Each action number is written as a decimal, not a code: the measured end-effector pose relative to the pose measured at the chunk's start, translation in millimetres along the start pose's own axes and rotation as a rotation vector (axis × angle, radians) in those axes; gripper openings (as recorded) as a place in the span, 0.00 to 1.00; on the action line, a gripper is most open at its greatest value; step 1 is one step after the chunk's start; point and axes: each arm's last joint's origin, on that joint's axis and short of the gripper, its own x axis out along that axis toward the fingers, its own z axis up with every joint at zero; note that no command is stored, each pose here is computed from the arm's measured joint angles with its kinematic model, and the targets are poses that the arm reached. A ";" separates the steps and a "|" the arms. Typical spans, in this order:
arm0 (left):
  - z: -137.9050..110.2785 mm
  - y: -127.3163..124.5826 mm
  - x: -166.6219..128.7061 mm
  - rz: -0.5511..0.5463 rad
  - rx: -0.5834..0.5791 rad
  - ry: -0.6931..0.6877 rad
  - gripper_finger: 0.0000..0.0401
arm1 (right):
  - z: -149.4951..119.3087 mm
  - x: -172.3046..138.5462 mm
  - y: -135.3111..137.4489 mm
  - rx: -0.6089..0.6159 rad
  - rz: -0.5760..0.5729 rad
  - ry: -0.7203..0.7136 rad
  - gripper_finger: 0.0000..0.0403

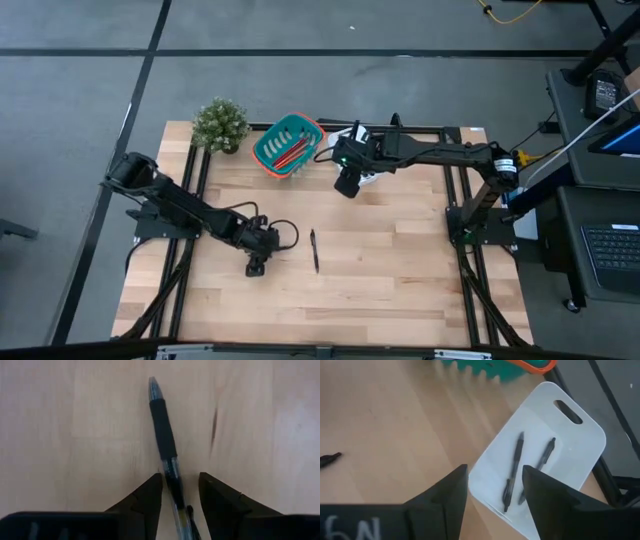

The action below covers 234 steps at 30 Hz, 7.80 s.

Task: Sort pens & pencils
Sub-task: Put the black pen into the white bin

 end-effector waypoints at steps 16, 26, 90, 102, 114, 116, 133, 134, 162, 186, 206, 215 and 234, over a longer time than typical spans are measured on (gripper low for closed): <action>-5.6 1.5 9.3 0.051 -0.140 0.069 0.30 | -9.5 -13.4 37.3 -0.078 0.053 -0.019 0.47; -5.7 1.1 9.2 0.040 -0.145 0.075 0.30 | -15.3 -20.3 54.1 -0.129 0.053 -0.035 0.47; -0.5 -16.7 -54.4 0.368 0.249 -0.421 0.05 | -124.6 -1.0 92.0 -0.165 0.316 -0.450 0.47; 17.4 4.0 -49.5 0.394 0.225 -0.746 0.05 | -177.7 17.7 69.6 -0.027 0.423 -0.825 0.47; 23.5 37.0 -54.7 0.219 0.188 -1.050 0.05 | -179.8 20.0 64.2 0.098 0.505 -0.915 0.47; 25.1 39.5 -54.5 0.213 0.187 -1.060 0.05 | -177.5 21.5 62.9 0.109 0.525 -0.924 0.47; 35.4 50.7 -40.9 0.159 0.222 -1.144 0.05 | -104.4 42.2 91.2 -0.103 0.464 -1.060 0.47; 35.4 50.3 -41.0 0.149 0.230 -1.146 0.05 | -99.3 43.6 92.4 -0.107 0.475 -1.058 0.47; 35.7 52.4 -40.4 0.158 0.257 -1.137 0.05 | -71.0 46.5 94.9 -0.158 0.617 -1.126 0.42; 36.9 58.8 -40.1 0.139 0.259 -1.134 0.06 | -71.3 45.7 95.6 -0.167 0.667 -1.121 0.07; 37.8 50.8 -50.5 0.123 0.273 -1.200 0.21 | -71.9 45.6 96.4 -0.193 0.671 -1.122 0.00; 36.6 49.7 -49.6 0.124 0.271 -1.179 0.27 | -71.7 45.5 96.2 -0.188 0.670 -1.124 0.01; 34.9 50.5 -45.7 0.140 0.265 -1.135 0.27 | -76.3 53.7 97.8 -0.191 0.664 -1.020 0.19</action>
